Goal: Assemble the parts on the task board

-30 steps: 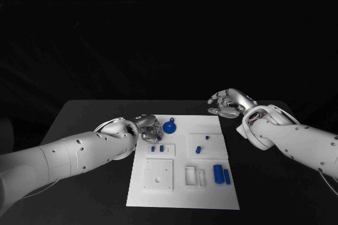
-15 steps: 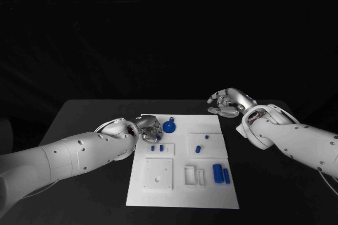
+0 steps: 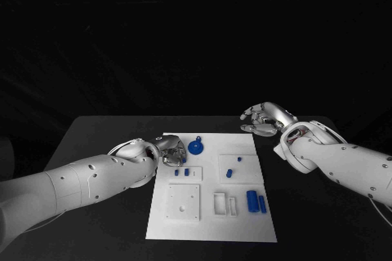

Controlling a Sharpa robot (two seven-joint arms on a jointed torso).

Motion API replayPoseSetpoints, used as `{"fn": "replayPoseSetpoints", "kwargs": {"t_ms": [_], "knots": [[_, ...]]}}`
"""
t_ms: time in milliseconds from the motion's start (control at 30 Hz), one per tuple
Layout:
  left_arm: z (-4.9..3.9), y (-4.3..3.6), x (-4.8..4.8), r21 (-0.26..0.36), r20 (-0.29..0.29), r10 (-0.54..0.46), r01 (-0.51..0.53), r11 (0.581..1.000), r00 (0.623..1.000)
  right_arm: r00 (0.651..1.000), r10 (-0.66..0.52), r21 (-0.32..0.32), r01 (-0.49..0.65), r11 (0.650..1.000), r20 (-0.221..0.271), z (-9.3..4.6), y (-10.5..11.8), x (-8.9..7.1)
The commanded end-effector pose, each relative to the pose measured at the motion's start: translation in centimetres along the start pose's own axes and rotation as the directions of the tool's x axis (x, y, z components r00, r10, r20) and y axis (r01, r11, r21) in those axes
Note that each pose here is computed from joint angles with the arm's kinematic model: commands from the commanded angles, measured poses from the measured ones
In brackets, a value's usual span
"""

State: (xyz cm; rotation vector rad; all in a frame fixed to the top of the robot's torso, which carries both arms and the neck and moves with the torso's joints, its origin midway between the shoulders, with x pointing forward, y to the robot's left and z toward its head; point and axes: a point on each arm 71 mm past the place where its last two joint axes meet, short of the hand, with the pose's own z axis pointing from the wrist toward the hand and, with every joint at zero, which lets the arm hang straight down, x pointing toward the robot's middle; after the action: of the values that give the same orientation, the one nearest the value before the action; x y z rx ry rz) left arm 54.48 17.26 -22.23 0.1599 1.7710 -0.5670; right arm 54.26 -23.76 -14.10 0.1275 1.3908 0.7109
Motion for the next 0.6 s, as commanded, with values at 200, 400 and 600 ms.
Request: {"fn": "replayPoseSetpoints", "kwargs": {"t_ms": [200,400,600], "knots": [[-0.18,0.42,0.00,-0.006,0.014,-0.008,0.008,1.000,1.000,1.000,-0.001,-0.024,0.001,1.000,-0.018,-0.1,0.2,0.1],[-0.38,1.03,-0.23,-0.020,0.029,-0.011,0.012,1.000,1.000,0.999,-0.019,-0.031,0.018,0.999,-0.045,-0.1,0.3,0.3],[-0.78,1.71,-0.71,-0.027,0.071,-0.066,0.068,0.997,0.995,0.987,-0.081,-0.058,0.074,0.996,-0.136,-0.3,0.7,1.2]]}}
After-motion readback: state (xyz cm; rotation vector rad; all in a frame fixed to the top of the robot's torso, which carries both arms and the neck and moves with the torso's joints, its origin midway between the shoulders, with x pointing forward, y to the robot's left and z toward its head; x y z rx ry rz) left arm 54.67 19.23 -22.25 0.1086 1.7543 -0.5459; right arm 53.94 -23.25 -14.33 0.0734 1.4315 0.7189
